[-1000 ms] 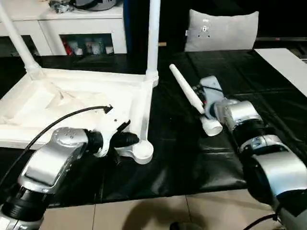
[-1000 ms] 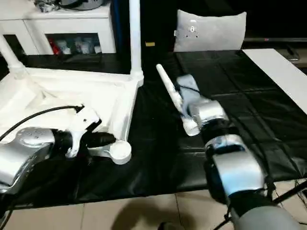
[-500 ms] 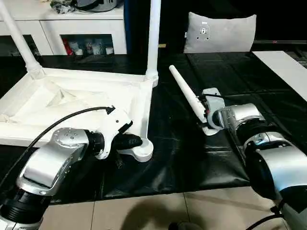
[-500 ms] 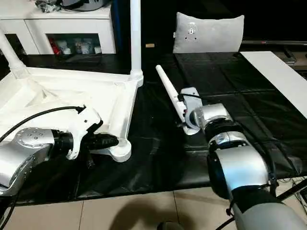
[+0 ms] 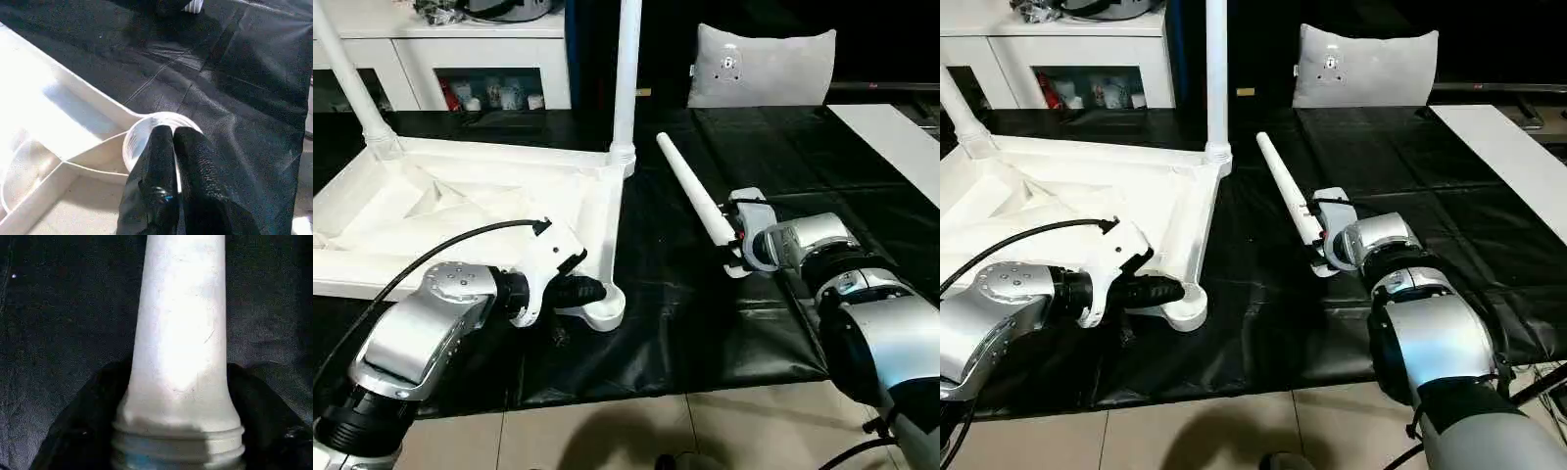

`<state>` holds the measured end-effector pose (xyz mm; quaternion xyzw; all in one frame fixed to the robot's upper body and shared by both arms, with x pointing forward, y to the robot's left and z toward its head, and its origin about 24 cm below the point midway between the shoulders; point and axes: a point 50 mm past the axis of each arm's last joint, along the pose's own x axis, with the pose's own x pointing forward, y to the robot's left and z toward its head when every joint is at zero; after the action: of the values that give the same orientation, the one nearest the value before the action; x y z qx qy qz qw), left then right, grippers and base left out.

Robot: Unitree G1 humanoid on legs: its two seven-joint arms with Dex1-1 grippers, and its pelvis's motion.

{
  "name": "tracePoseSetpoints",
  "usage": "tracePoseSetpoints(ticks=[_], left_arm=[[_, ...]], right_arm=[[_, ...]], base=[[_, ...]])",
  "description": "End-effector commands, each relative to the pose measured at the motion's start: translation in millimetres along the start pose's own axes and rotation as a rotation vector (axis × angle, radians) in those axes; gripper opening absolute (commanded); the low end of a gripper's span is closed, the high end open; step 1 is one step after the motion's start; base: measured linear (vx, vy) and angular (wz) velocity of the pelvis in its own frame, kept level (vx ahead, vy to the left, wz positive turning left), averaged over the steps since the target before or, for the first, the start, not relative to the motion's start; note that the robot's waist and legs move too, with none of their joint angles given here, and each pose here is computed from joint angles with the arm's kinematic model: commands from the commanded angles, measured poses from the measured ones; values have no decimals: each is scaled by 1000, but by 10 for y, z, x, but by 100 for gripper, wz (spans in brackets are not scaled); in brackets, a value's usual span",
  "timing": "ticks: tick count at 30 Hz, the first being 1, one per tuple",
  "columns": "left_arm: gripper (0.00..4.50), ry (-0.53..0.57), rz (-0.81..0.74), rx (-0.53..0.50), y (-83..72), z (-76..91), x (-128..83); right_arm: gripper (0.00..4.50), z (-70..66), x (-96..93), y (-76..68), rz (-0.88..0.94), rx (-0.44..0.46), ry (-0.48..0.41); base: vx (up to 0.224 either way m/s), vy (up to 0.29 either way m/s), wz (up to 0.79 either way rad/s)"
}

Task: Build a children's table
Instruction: Pick table leg

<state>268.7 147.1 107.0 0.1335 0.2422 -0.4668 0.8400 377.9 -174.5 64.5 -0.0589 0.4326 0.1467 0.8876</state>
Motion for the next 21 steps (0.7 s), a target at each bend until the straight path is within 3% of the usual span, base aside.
tracePoseSetpoints(ticks=[1,6,12,13,15,17,19,21], left_arm=[[61,-1,-12,16,-25,31,17],[61,2,-10,18,-22,30,19],[61,-28,37,29,19,58,32],[61,-66,66,5,51,82,61],[61,-89,82,-8,67,96,76],[61,-153,125,-32,111,130,111],[61,-178,131,-25,117,143,118],[61,-195,129,-28,116,155,122]], right_arm=[[279,-49,20,-15,-9,21,6],[274,-60,37,-33,-27,36,-30],[274,4,31,-52,-21,130,-149],[274,87,6,-55,0,205,-251],[274,134,-11,-57,9,246,-305],[274,325,-106,-27,95,325,-572],[274,403,-178,28,190,323,-719],[274,420,-203,63,233,321,-762]], base=[[0,0,0],[0,0,0],[0,0,0],[0,0,0],[0,0,0],[0,0,0],[0,0,0],[0,0,0]])
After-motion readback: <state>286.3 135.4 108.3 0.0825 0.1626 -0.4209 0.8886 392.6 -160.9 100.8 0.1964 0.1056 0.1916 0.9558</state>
